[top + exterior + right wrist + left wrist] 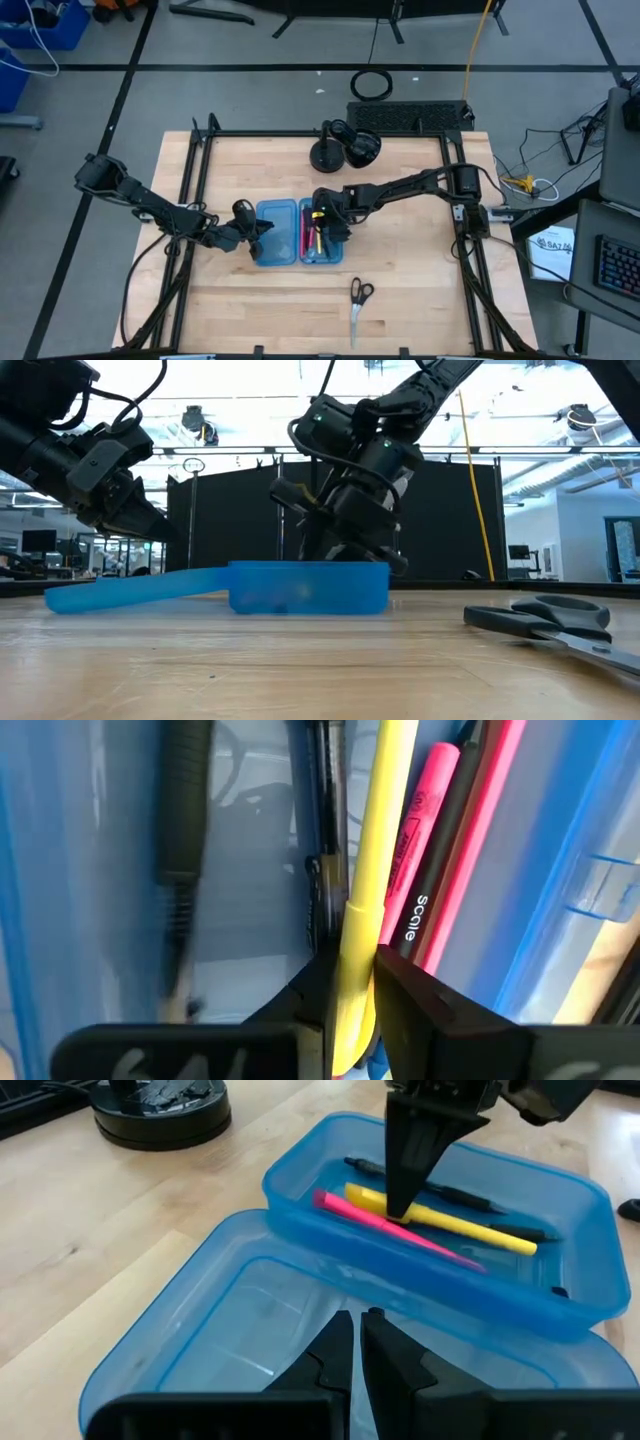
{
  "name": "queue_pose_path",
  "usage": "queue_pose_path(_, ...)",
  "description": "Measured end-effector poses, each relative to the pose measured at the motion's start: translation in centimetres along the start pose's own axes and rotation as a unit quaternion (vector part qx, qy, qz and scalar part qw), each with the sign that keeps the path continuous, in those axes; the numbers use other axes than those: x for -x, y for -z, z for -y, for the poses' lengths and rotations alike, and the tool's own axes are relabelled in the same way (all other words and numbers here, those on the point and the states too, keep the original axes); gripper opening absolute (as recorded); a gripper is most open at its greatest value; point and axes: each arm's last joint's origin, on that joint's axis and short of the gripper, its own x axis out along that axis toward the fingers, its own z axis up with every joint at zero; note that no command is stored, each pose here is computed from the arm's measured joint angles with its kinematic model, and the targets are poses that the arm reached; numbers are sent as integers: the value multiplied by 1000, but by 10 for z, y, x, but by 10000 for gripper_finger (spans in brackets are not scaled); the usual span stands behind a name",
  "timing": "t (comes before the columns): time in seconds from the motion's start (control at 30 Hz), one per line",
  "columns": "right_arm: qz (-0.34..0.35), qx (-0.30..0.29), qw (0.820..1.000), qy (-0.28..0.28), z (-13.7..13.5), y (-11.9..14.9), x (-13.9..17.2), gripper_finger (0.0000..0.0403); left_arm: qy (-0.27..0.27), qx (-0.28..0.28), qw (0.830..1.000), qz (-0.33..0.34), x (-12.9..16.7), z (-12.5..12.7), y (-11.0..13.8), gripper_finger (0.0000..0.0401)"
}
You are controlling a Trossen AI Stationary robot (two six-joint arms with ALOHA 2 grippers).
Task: Pick & place school supplies into a supply box
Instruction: Put the yellow pen into the blue supply box, then put the black scissors into the blue supply box
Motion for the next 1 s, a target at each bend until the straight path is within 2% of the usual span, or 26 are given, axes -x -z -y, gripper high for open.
queue_pose_path(0.2, -4, -23, 1000, 6, 1, 2, 0, 57, 2, -1, 1000, 0, 0, 1, 0, 26)
queue_pose_path(0.43, -11, -28, 1000, 7, 2, 2, 5, 102, 10, 1, 1000, -5, 0, 1, 1, 26)
queue_pose_path(0.53, -43, -26, 999, 6, 4, 4, 10, 118, 11, 4, 1000, -3, 0, 1, 0, 26)
queue_pose_path(0.67, -71, -24, 997, 21, 11, 2, 24, 131, 13, 5, 1000, -1, 0, 2, -1, 26)
queue_pose_path(0.77, -77, -38, 995, 58, 23, -2, 47, 134, 14, 3, 1000, 1, 0, 2, -1, 26)
queue_pose_path(0.83, -76, -64, 991, 95, 33, -7, 70, 133, 14, 3, 1000, 1, 0, 2, -1, 26)
queue_pose_path(0.9, -76, -121, 979, 142, 44, -13, 100, 128, 15, 0, 1000, 2, 0, 2, -1, 26)
queue_pose_path(0.93, -72, -164, 969, 171, 49, -17, 117, 123, 14, -3, 1000, 2, 0, 2, -1, 26)
queue_pose_path(1.0, -49, -270, 934, 228, 55, -23, 154, 110, 15, -8, 1000, 3, 0, 2, -1, 26)
